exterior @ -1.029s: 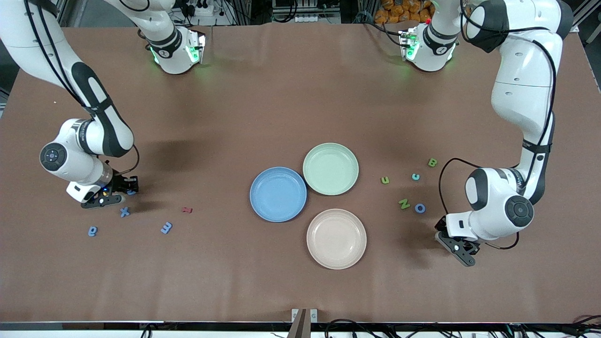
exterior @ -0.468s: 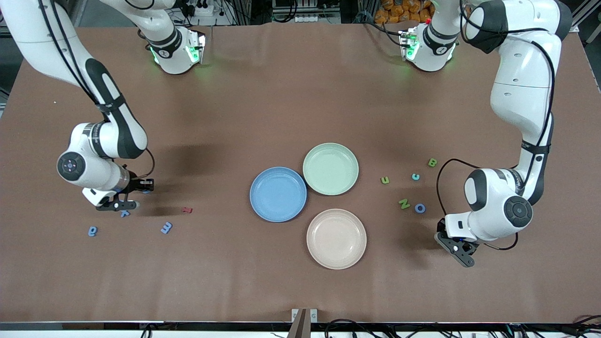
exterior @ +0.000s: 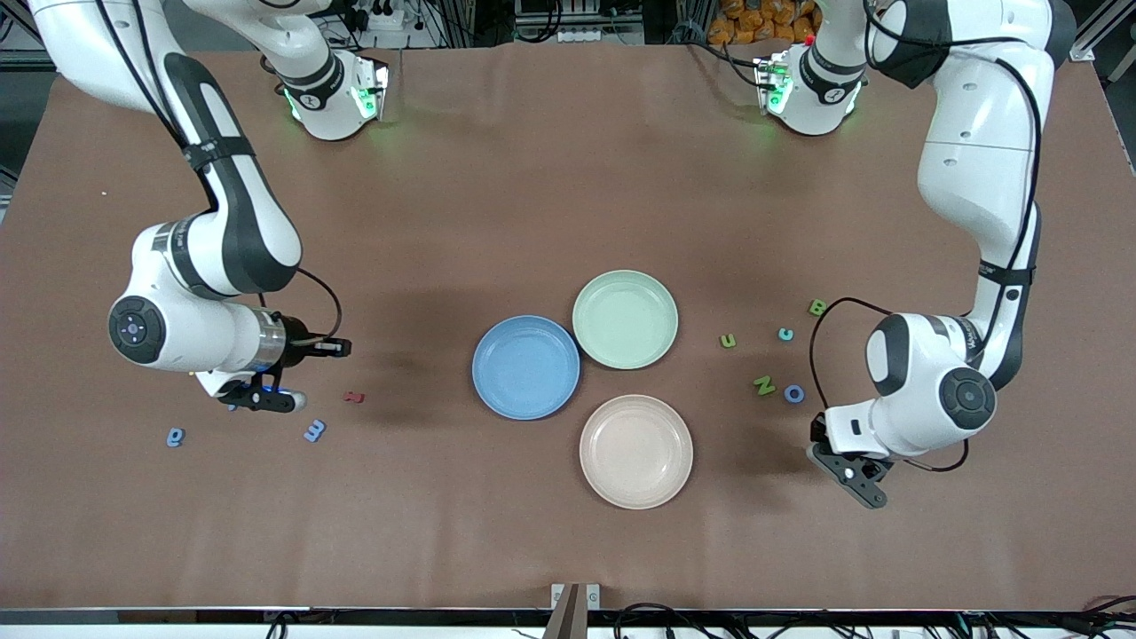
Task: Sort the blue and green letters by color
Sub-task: 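Drop the blue c on the blue plate while the left gripper drops d on green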
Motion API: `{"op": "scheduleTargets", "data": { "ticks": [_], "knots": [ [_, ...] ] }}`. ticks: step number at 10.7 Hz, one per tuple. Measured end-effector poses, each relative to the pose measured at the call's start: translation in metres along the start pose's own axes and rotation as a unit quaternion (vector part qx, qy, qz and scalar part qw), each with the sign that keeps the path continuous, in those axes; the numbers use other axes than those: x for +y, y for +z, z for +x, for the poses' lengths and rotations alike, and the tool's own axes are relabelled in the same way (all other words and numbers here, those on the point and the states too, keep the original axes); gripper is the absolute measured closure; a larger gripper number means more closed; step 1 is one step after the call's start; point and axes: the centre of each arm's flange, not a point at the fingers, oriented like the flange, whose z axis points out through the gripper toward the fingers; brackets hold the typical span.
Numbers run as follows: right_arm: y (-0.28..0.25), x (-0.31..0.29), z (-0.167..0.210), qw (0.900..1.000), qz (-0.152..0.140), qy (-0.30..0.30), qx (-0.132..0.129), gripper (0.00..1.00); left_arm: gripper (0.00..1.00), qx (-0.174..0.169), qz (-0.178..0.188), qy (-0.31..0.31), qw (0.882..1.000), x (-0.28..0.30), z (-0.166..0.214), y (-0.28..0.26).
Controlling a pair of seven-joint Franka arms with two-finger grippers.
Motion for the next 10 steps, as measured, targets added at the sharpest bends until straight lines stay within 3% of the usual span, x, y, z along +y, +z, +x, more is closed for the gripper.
{"op": "scheduleTargets", "data": {
  "ticks": [3,7,10],
  "knots": [
    [-0.003,-0.070,-0.013,0.999,0.030,0.028,0.019,0.66,0.73,-0.024,-0.017,-0.059,0.998,0.035,0.022,-0.028],
    [0.023,-0.174,-0.033,0.994,0.069,0.045,0.073,0.66,0.73,-0.057,-0.041,-0.126,0.990,0.094,0.041,-0.046],
    [0.074,-0.214,-0.042,0.992,0.065,0.055,0.089,0.66,0.73,-0.085,-0.042,-0.174,0.980,0.169,0.052,-0.048]
  ]
}}
